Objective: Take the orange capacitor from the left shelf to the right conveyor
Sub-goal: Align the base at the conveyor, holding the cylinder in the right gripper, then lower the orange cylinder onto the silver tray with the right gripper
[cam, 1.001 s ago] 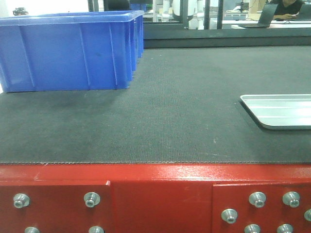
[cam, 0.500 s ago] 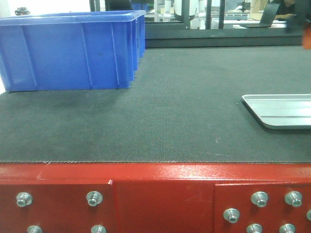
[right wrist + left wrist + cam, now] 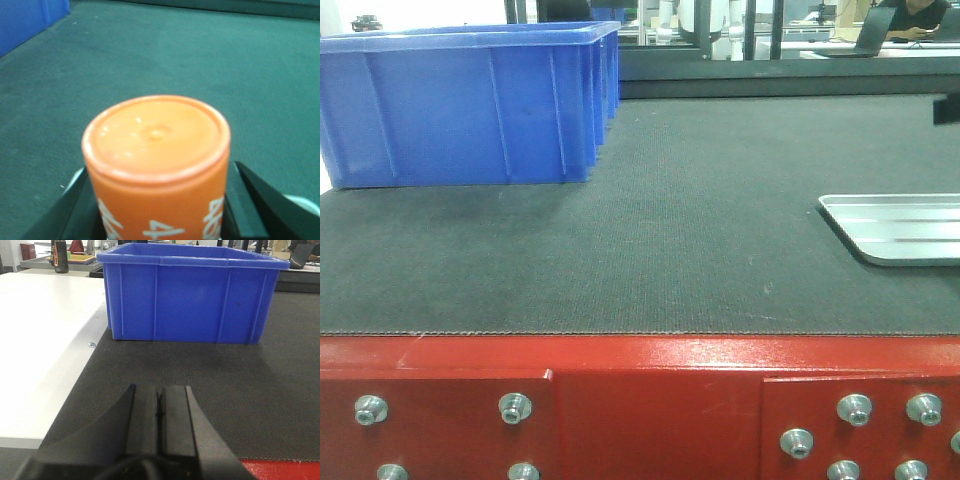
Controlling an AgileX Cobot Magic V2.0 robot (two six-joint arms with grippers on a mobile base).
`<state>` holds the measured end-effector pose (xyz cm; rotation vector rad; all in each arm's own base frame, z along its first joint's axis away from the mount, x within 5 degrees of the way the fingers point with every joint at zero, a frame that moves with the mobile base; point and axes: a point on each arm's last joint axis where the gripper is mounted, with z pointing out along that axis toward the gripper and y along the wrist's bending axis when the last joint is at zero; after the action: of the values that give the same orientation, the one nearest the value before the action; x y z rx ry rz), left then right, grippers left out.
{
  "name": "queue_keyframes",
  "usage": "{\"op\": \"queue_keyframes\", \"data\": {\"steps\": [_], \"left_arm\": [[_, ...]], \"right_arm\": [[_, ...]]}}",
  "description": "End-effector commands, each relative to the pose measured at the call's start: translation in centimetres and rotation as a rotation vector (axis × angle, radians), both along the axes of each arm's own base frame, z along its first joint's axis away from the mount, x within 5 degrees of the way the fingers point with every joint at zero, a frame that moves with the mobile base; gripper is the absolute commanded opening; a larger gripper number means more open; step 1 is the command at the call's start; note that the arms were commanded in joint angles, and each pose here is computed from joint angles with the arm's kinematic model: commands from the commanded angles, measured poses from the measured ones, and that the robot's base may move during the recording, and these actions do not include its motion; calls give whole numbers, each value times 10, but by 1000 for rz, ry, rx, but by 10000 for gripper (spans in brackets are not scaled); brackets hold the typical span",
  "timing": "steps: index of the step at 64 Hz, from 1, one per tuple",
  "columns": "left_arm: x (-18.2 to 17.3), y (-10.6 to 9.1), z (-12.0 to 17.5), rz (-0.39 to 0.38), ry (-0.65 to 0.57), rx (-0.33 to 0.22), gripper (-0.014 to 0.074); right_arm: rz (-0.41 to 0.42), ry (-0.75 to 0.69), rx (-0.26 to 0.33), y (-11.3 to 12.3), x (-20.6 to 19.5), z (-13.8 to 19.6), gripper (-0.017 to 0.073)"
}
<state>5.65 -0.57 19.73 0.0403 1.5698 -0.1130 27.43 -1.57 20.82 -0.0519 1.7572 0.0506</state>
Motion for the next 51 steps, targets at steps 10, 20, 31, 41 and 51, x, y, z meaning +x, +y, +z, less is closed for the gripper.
{"op": "queue_keyframes", "data": {"steps": [10,20,31,41,51], "left_arm": [[-2,1,10,8,-105,-13,-127],[-2,1,10,8,-105,-13,-127],[-2,1,10,8,-105,-13,-127],[-2,1,10,8,-105,-13,-127],[-2,1,10,8,-105,-13,-127]], "right_arm": [[12,-162,39,-5,6,-5,137],[22,-156,60,-5,12,-23,137],[26,-137,78,-5,16,-40,137],[24,-110,81,-5,17,-47,145],[20,-76,78,-6,17,-50,301]]}}
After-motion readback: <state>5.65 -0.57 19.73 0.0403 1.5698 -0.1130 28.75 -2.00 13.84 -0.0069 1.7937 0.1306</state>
